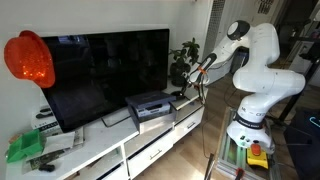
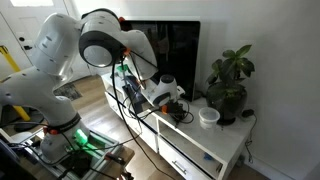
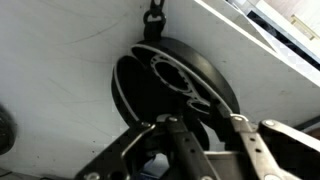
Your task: Move the spectacle case to the top of the television stand then put the white glasses on the stand
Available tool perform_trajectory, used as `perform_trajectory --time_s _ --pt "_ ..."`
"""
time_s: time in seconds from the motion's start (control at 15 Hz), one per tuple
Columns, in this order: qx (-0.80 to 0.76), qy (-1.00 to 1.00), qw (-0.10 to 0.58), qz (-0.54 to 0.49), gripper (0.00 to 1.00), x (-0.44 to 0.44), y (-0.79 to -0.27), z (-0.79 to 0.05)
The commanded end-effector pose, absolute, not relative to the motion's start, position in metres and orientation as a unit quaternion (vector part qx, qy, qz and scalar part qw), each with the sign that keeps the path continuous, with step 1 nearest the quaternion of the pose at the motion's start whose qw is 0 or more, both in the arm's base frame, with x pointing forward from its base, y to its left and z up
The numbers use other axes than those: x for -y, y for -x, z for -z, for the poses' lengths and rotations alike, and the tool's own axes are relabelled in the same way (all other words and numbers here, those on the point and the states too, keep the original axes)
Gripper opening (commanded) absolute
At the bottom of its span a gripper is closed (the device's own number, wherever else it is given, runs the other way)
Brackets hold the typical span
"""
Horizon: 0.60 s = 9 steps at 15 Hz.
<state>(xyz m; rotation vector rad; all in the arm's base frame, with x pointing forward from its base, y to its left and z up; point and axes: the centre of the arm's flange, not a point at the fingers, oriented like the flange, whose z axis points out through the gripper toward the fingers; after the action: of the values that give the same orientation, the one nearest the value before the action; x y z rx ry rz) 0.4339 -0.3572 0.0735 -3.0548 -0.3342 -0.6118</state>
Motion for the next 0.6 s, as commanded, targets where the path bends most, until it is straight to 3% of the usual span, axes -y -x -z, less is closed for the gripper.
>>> perform_trajectory --time_s 0.0,0.53 --pt "0.12 0.975 0.009 0.186 0.37 0.357 -0.44 -0.056" --pt "0.149 0.972 0.006 0.18 0.34 0.35 -0.447 -0.034"
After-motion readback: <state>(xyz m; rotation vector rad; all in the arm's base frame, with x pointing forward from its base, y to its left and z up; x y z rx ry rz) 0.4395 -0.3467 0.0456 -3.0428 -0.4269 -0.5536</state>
